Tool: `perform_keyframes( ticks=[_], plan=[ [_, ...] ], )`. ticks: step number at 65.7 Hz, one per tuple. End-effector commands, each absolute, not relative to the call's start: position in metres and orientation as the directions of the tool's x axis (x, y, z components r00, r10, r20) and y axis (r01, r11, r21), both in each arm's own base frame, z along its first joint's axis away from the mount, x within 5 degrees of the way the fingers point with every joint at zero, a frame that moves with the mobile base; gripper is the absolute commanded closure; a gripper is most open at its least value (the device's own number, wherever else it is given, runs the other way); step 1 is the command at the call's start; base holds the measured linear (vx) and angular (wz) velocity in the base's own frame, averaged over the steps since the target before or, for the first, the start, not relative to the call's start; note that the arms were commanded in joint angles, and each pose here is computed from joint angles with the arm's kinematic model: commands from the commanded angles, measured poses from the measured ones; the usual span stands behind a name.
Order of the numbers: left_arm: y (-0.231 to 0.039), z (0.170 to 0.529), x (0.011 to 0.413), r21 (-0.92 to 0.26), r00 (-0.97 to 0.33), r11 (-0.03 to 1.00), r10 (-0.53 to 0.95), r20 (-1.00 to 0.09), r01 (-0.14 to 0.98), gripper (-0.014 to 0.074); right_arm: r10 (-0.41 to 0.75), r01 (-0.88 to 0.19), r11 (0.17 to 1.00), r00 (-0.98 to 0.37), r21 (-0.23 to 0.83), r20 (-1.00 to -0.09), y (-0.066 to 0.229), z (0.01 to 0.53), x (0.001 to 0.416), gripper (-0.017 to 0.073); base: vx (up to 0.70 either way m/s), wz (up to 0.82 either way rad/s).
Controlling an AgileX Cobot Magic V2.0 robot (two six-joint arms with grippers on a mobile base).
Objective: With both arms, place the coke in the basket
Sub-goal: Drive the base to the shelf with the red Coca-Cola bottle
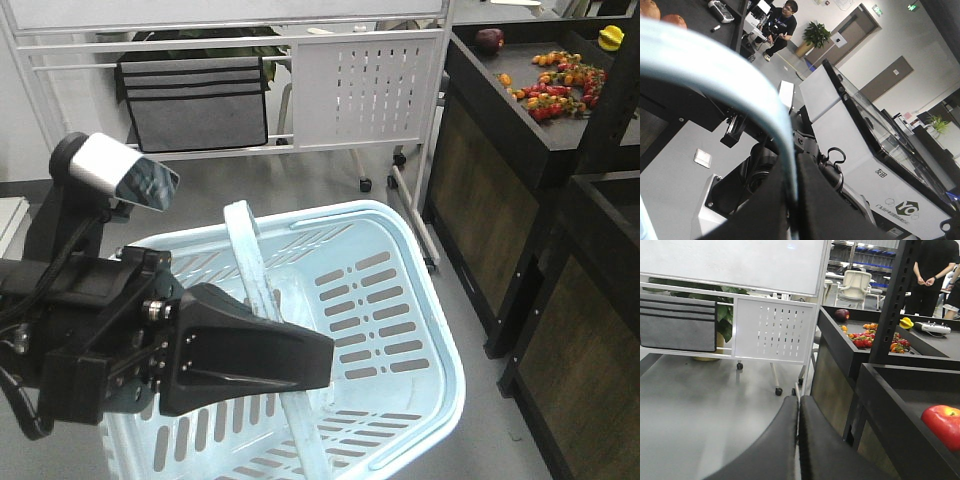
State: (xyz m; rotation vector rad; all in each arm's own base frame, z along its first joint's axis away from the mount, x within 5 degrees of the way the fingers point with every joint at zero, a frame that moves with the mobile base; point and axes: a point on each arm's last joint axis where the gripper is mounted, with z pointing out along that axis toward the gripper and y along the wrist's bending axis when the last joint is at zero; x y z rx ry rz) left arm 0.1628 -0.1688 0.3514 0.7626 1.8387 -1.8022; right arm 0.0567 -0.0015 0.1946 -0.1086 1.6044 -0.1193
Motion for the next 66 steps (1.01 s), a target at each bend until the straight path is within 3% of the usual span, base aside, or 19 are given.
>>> perform_keyframes(
  ticks=[1, 66],
  plan=[
    [-0.1664, 0.3745, 0.1514, -0.727, -0.731, -0.151, 0.040, -0.681, 0.670, 0.0600, -0.159, 0.003, 0.987, 0.037, -0.159, -0.987, -0.0003, 0.1992, 0.0561, 0.0564, 0.19, -0.09],
    [-0.1664, 0.3745, 0.1515, -0.727, -0.731, -0.150, 0.039, -0.681, 0.670, 0.0600, -0.159, 0.003, 0.987, 0.037, -0.159, -0.987, -0.0003, 0.1992, 0.0561, 0.0564, 0.25, 0.07]
  ],
)
